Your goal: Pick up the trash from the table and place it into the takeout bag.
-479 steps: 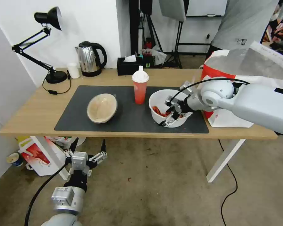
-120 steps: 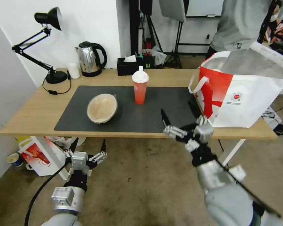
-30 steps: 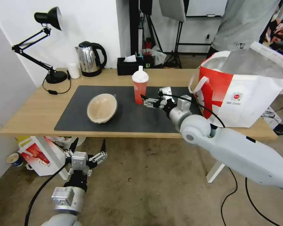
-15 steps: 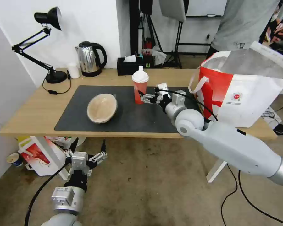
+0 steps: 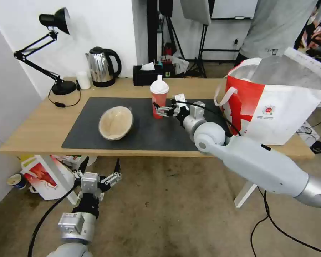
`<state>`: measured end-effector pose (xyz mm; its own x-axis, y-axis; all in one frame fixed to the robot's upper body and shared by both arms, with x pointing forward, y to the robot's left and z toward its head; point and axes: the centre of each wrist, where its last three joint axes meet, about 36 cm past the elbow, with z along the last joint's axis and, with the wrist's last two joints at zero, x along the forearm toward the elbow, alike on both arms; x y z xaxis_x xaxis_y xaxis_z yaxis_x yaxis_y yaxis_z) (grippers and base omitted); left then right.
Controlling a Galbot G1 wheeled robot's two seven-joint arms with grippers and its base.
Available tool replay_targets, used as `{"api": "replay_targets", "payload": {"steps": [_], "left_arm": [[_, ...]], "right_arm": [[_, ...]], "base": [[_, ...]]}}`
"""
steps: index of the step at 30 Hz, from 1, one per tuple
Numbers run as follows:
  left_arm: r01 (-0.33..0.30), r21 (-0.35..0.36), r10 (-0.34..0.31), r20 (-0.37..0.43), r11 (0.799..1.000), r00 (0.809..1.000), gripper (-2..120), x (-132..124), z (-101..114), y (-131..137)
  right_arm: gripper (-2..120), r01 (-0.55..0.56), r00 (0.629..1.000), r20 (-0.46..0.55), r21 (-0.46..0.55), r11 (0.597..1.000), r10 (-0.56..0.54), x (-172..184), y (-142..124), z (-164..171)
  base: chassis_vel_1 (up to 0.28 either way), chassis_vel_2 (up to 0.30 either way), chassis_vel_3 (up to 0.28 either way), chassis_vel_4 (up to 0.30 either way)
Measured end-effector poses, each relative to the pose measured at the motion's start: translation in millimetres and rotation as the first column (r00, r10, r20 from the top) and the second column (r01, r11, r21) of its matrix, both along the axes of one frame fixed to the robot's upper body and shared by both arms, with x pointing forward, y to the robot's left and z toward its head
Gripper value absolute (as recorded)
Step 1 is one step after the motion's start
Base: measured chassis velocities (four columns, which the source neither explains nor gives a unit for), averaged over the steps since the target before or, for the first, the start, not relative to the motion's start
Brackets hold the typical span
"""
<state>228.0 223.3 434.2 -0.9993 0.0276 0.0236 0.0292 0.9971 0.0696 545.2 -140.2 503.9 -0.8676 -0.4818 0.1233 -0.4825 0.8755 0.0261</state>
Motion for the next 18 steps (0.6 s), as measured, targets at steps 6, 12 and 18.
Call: {"api": "replay_targets", "payload": {"steps": [6,12,18], "left_arm": [[0.0,0.0,0.0,0.0,1.0,1.0,100,0.0,0.0,0.0],[0.0,0.0,0.0,0.0,1.0,1.0,100,0.0,0.0,0.0],[0.0,0.0,0.0,0.0,1.0,1.0,100,0.0,0.0,0.0]], "right_arm": [[100,0.004,1.0,-0.009,-0.007,1.0,-0.004,7.9,-0.7,-6.8],[100,0.012,1.0,-0.013,-0.014,1.0,-0.013,19.3,0.6,-13.3],[100,0.016,1.0,-0.008,-0.013,1.0,-0.016,33.0,6.1,-15.5]], "base": [[0.0,0.0,0.0,0.0],[0.0,0.0,0.0,0.0],[0.0,0.0,0.0,0.0]]}}
